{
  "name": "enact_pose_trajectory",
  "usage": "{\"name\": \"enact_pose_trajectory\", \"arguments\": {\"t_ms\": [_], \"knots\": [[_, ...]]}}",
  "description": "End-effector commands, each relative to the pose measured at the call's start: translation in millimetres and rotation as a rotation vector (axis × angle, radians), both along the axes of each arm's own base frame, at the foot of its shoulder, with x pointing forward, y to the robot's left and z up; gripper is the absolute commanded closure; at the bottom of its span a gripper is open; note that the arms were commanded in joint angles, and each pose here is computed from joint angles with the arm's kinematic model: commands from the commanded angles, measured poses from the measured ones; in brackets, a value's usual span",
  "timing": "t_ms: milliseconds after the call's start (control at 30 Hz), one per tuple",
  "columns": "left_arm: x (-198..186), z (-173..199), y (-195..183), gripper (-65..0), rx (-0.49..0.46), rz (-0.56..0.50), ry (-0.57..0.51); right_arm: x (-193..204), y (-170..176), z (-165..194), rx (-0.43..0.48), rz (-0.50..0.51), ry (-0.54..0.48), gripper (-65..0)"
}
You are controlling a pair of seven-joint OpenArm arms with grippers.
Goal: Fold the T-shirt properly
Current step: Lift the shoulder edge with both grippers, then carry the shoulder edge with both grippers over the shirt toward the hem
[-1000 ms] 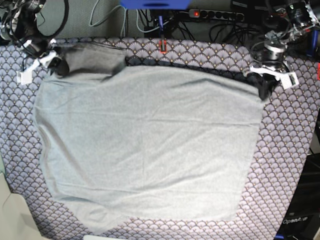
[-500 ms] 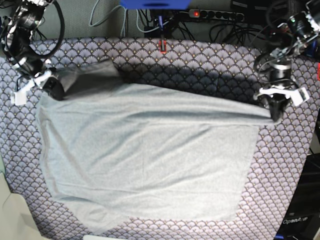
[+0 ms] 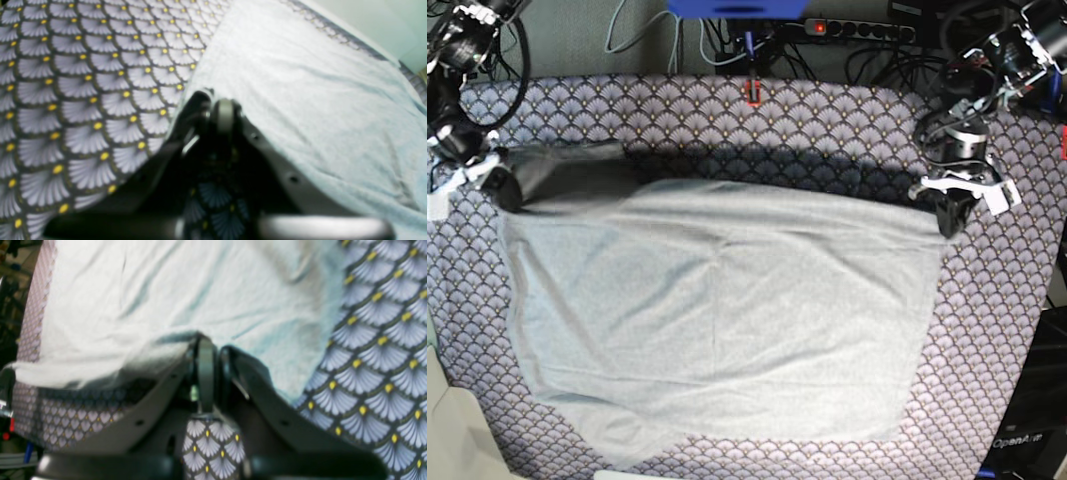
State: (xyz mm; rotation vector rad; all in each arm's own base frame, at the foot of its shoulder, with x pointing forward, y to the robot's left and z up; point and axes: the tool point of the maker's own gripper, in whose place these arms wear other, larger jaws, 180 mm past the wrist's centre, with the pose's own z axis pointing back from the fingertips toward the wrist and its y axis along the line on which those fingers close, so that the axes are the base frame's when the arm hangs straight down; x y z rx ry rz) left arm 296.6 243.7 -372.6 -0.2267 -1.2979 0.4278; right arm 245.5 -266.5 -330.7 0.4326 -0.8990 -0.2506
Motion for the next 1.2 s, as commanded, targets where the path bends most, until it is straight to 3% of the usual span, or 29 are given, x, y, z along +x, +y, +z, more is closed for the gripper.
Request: {"name": "enact_pose_trajectory", "arguments": {"t_ms": [0, 467, 767, 967, 1167], "knots": [[-0.6, 7.9, 5.5, 0.0, 0.016, -0.003, -0.023, 7.4, -9.1, 18.0, -0.020, -0.011, -0.061, -0.6], [-12.3, -11.0, 5.4, 0.0, 0.041, -0.066, 0.095, 14.3, -15.4, 26.7, -0.045, -0.003, -0.080, -0.6], [22.0, 13.1, 18.4, 0.0, -0.009, -0.026, 0.078, 14.5, -14.2, 25.7, -0.048, 0.004, -0.075, -0.6], [44.8, 36.0, 31.7, 0.0, -0.040, -0.003, 0.062, 20.1, 4.9, 21.2, -0.037, 0.064, -0.067, -0.6], [66.8, 44.7, 15.4, 0.0, -0.048, -0.047, 0.059, 29.7, 11.7, 24.8, -0.031, 0.084, -0.085, -0.6]]}}
